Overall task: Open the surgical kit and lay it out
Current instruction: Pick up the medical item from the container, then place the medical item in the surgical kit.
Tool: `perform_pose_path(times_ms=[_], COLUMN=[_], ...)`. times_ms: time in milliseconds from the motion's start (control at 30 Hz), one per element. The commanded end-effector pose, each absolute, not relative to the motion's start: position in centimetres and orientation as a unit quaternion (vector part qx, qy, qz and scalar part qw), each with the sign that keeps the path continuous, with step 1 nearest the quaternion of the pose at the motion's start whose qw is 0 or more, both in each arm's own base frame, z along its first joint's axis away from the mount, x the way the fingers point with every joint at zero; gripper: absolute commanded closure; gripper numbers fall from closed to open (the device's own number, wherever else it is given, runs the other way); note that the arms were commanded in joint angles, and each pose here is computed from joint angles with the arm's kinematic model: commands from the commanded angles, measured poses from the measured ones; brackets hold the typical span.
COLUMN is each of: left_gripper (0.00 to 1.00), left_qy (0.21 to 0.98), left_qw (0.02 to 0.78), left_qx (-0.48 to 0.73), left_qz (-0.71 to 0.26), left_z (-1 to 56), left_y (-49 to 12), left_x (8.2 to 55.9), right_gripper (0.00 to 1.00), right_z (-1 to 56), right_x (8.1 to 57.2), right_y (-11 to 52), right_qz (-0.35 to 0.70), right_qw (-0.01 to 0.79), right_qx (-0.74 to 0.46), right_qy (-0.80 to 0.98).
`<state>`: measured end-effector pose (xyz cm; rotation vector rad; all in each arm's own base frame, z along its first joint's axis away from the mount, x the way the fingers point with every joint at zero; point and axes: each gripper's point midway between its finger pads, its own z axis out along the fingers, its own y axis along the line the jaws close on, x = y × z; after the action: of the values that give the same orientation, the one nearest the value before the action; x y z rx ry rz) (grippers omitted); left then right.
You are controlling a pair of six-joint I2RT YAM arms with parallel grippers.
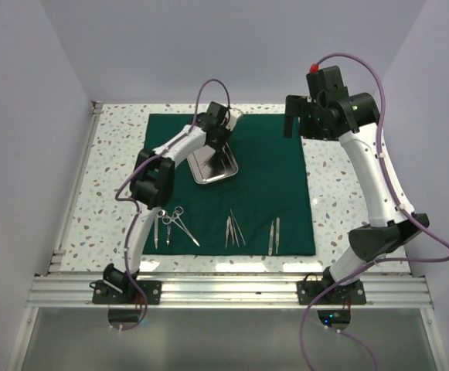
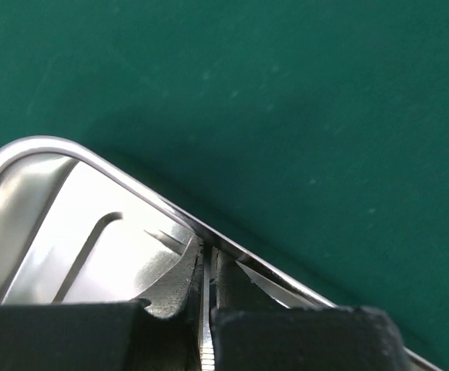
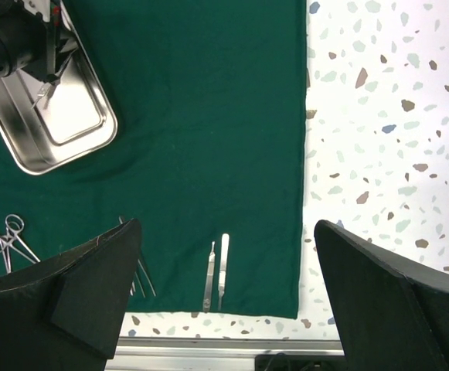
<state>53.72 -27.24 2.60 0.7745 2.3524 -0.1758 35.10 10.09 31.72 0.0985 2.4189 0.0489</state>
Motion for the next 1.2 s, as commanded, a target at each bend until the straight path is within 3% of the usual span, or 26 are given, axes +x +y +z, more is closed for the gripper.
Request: perform_pose_path(times_ms=[0, 333, 733, 967, 1167], left_gripper=[1.00, 1.00, 1.00, 1.00, 1.00], left_qy=[0.917, 0.925, 0.895, 0.894, 0.880], left_qw=[0.296, 0.333, 0.431, 0.415, 0.418], left_qx=[0.263, 0.171, 0.060, 0.031, -0.046], left_qz=[-0.049, -0.058, -0.100, -0.168, -0.223], left_z=[4.2, 8.4, 18.9, 21.9, 25.9], left_y=[-24.4, -21.6, -20.2, -23.4, -27.5], left_x=[53.2, 55.4, 57.5, 52.0, 44.3], right_gripper=[0.01, 0.01, 0.01, 0.01, 0.01], right_z=[33.2, 33.2, 33.9, 34.8, 36.1], right_x=[34.7, 35.6, 35.6, 35.2, 33.2], right_y=[10.2, 11.0, 11.2, 11.2, 11.9], right_qz=[0.036, 0.051, 0.068, 0.079, 0.131], right_qw=[0.367, 0.373, 0.393, 0.415, 0.433], right_qx=[0.042, 0.041, 0.041, 0.044, 0.057], right_qy=[0.929, 0.926, 0.916, 0.905, 0.890])
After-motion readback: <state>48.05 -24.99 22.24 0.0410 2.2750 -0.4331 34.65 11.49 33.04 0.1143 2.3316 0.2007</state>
